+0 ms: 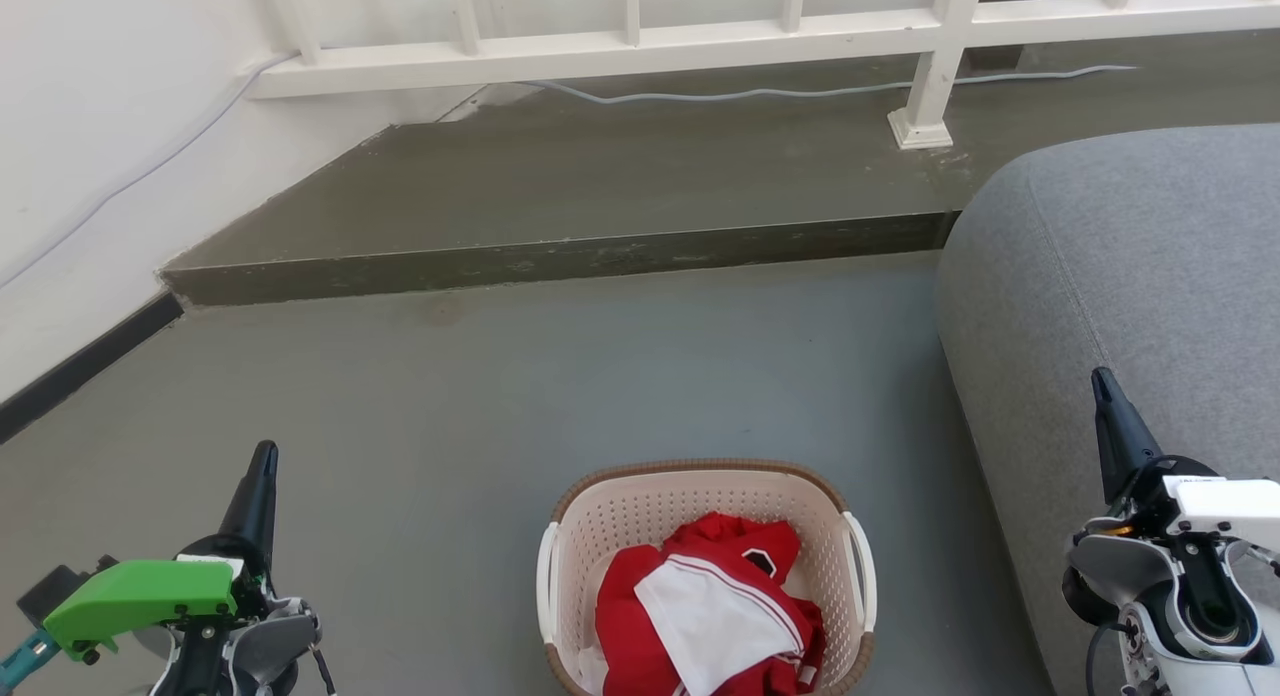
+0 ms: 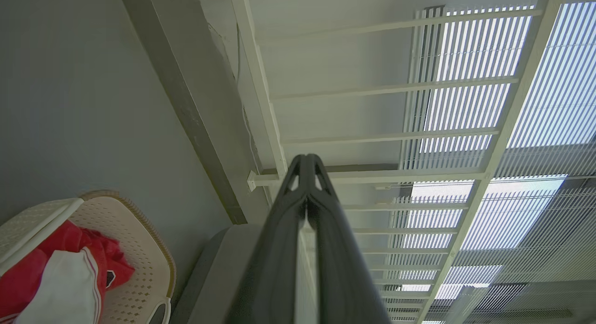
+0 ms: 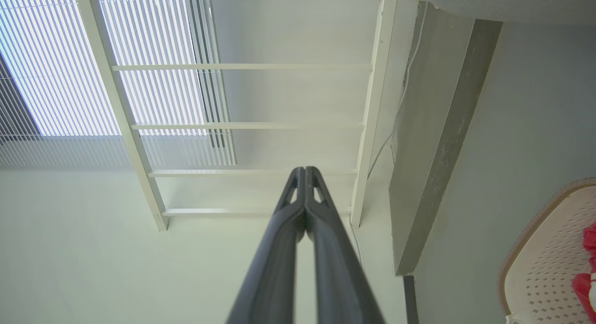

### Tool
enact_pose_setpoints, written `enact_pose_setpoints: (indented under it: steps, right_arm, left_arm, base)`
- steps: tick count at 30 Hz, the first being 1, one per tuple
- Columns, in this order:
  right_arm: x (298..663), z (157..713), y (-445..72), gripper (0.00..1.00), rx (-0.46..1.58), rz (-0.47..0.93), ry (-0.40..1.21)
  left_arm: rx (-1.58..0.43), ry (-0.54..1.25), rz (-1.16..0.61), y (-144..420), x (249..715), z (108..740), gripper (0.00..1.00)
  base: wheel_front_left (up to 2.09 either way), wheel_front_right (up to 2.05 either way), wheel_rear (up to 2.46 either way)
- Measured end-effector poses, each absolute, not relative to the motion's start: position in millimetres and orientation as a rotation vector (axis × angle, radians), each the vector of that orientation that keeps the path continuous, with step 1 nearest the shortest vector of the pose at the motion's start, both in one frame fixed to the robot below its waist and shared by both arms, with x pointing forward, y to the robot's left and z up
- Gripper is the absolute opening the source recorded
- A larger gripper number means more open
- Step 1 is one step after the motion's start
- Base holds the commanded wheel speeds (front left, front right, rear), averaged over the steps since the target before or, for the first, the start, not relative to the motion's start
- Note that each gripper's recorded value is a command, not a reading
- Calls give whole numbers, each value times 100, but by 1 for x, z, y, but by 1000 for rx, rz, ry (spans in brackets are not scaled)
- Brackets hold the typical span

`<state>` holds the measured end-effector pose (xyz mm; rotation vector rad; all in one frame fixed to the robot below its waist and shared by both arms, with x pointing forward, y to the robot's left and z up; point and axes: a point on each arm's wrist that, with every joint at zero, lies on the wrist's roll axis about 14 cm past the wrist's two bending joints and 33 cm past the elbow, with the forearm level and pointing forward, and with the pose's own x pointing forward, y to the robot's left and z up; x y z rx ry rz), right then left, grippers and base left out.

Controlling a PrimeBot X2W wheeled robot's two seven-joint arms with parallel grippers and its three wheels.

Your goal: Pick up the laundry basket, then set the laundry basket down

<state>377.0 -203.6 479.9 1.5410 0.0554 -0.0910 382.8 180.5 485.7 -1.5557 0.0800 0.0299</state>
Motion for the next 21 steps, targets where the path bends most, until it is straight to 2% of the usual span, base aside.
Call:
enact_pose_setpoints:
  steps: [21]
  right_arm:
    - [377,481,-204,0,1580,-90,49]
  left_arm:
    - [-1583,76,28,182,382,487,0]
  base:
    - [0,0,0]
